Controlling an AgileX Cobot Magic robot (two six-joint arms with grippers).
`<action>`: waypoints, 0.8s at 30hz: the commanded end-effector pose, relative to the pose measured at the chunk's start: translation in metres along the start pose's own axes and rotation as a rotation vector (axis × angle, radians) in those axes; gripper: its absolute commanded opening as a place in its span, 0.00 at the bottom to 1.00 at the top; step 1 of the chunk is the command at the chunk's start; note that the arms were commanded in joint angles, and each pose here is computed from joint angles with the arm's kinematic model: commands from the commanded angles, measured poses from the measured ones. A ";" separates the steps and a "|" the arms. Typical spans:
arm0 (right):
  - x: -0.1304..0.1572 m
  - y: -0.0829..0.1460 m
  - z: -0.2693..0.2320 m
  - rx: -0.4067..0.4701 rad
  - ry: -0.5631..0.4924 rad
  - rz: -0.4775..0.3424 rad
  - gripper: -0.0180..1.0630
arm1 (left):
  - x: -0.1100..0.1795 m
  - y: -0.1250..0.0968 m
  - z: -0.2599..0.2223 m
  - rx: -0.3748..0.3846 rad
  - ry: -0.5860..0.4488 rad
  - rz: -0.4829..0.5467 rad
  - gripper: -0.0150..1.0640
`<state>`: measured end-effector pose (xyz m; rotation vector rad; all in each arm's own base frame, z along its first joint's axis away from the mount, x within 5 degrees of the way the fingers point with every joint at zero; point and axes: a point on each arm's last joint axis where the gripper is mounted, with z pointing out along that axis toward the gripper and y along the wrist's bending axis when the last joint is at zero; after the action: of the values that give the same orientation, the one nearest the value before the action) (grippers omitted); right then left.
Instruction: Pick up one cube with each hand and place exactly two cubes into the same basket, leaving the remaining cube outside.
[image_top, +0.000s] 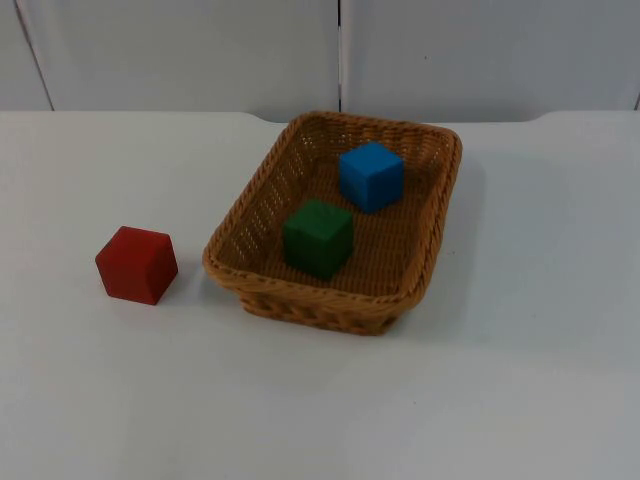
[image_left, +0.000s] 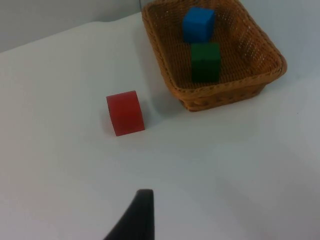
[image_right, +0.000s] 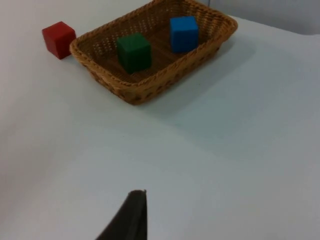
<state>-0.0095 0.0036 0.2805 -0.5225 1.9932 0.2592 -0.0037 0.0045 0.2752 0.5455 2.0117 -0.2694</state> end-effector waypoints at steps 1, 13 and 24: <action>0.000 0.000 0.000 0.044 -0.003 0.025 0.99 | 0.000 0.001 0.001 -0.008 -0.010 -0.004 0.99; -0.001 0.001 0.001 0.197 0.004 0.104 0.99 | 0.000 0.001 0.001 -0.008 -0.010 -0.004 0.99; -0.001 0.002 0.002 0.297 0.009 0.156 0.99 | 0.000 0.001 0.001 -0.008 -0.010 -0.004 0.99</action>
<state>-0.0078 0.0064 0.2805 -0.1945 2.0418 0.0590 -0.0037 0.0046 0.2752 0.5453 2.0115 -0.2672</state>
